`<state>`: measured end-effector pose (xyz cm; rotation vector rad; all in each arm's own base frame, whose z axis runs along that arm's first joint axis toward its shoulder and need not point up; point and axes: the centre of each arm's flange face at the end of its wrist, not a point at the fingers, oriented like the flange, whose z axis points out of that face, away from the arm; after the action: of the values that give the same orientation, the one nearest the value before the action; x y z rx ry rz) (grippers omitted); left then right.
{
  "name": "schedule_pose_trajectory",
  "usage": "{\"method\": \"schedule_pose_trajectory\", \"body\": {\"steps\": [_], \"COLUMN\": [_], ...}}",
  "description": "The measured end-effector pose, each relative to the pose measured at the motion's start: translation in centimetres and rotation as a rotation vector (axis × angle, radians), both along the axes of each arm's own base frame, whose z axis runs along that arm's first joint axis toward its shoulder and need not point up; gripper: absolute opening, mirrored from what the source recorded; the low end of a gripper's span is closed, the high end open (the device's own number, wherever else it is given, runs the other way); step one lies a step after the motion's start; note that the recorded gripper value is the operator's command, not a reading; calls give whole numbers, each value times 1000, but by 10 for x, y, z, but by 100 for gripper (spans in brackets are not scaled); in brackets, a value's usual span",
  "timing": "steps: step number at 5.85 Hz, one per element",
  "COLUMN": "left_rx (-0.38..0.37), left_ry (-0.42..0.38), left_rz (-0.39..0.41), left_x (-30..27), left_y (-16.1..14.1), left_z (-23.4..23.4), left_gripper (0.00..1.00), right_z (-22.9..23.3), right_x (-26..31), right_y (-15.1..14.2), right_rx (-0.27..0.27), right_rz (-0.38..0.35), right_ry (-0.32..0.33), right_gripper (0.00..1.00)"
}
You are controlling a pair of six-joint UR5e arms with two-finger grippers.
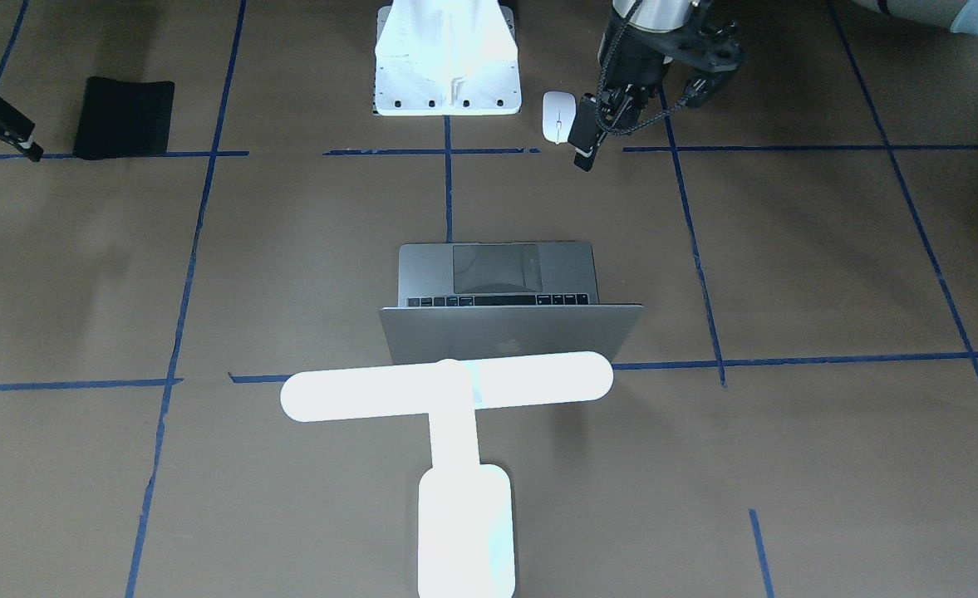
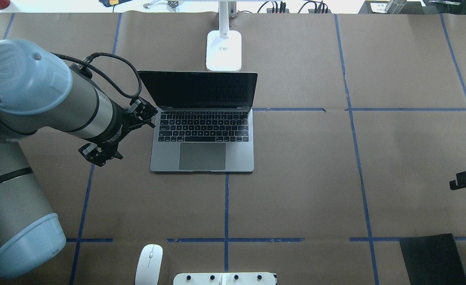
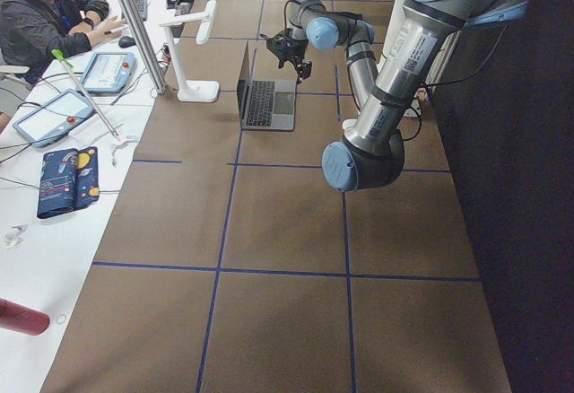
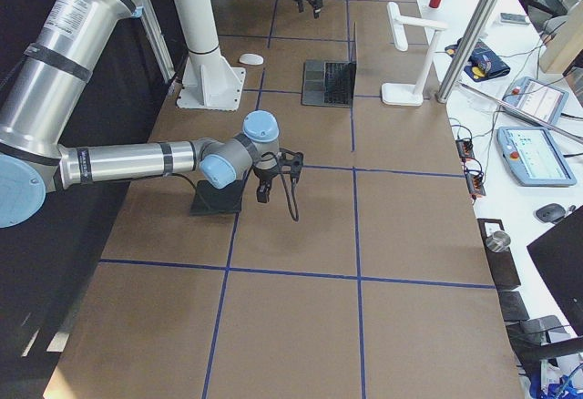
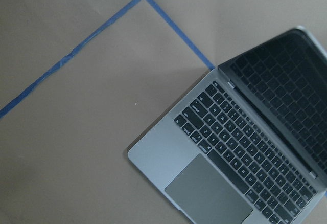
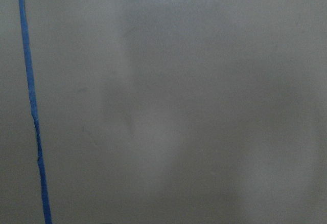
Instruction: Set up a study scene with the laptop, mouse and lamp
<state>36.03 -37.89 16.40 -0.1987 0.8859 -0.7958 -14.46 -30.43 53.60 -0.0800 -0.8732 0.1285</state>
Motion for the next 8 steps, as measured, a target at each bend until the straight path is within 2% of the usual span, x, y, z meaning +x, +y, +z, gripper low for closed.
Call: {"method": "schedule_pose_trajectory", "body": {"steps": [2,4,6,8], "left_rx": [34,58,60,61], "left_ry": [4,11,12,14], "left_rz": [65,91,99,101], "left_x": [10,6,8,8], "left_y": [19,28,31,31], "left_z": [-2,-3,-3,-3], "left_gripper": [100,100,100,100], "right_z": [5,18,37,65], "right_x": [-40,-61,-80,-69], "right_y": [31,67,92,104], "right_rx": [-52,-48,-38,-28], "right_rz": [-55,-101,-147,-142], "right_ry": [22,62,119,80], "right_gripper": [100,100,100,100]}}
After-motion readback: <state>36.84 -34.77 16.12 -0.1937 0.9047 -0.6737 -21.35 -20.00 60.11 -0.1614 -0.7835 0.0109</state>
